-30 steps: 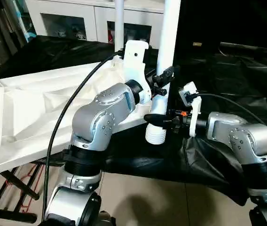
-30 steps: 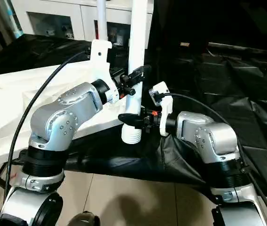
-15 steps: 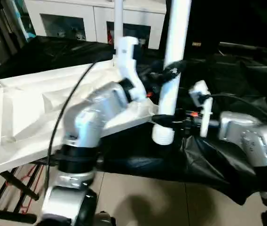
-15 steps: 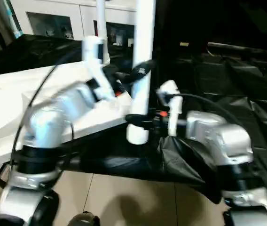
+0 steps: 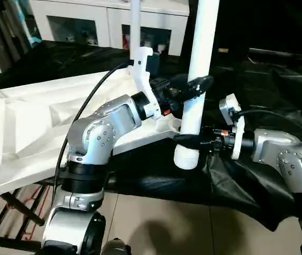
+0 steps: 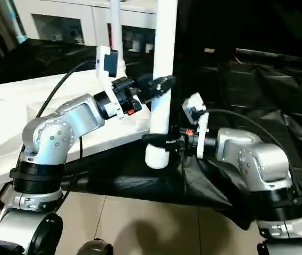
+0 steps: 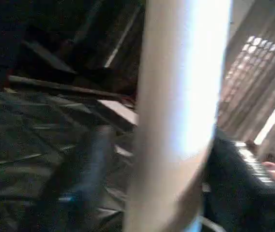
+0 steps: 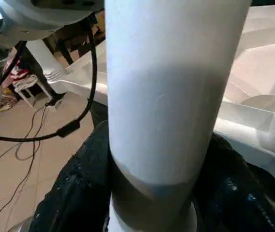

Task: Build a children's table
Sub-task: Insert table leg to table base

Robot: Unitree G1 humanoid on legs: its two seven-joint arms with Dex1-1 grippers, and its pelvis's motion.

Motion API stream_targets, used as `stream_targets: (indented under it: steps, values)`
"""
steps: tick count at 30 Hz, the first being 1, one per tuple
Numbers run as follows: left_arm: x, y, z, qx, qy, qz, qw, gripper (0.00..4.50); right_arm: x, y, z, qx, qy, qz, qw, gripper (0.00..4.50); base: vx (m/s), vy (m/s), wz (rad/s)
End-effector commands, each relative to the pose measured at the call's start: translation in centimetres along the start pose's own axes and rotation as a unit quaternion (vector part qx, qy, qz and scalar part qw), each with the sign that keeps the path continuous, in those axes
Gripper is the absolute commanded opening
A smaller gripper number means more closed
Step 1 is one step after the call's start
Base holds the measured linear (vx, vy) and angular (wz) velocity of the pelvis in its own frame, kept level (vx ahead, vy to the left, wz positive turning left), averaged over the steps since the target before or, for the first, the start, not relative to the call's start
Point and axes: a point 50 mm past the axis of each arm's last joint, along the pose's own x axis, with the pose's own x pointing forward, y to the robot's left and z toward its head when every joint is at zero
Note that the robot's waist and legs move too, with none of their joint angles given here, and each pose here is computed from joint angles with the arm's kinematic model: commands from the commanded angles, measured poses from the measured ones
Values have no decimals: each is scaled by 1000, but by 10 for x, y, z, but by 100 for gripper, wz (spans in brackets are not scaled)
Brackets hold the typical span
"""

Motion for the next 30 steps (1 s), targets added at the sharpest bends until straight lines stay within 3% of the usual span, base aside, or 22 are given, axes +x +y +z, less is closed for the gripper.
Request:
stream_targets:
  steps: [1, 3, 6, 13, 14, 17, 22, 26, 30]
  values:
    - [0, -2, 0, 5, 3, -3, 1000, 267, -1, 5, 7, -24, -11, 12, 1000, 187, 0, 0, 0]
    - [0, -2, 1, 5, 1, -3, 1000, 280, -1, 5, 7, -24, -10, 12, 1000, 187, 0, 0, 0]
    - [0, -2, 1, 6, 0, -1, 1000, 237, -1, 5, 6, -25, -9, 11, 1000, 187, 0, 0, 0]
    - [1, -2, 0, 16, 1, 17, 1000, 194, 0, 4, 4, -31, -6, 2, 1000, 187, 0, 0, 0]
    - [1, -2, 0, 21, 5, 23, 1000, 191, 0, 4, 4, -32, -7, 0, 999, 222, 0, 0, 0]
    - [2, -2, -1, 40, 13, 32, 999, 185, 1, 4, 7, -26, -22, -3, 999, 260, 0, 0, 0]
    - [2, -2, -1, 59, 19, 43, 997, 182, 1, 3, 10, -29, -29, -11, 999, 298, 0, 0, 0]
    - [2, -2, 1, 80, 19, 52, 995, 182, 4, -8, 7, -5, -20, -54, 998, 301, 0, 0, 0]
    - [2, -2, 2, 91, 19, 52, 994, 182, 6, -9, 7, 5, -26, -57, 998, 301, 0, 0, 0]
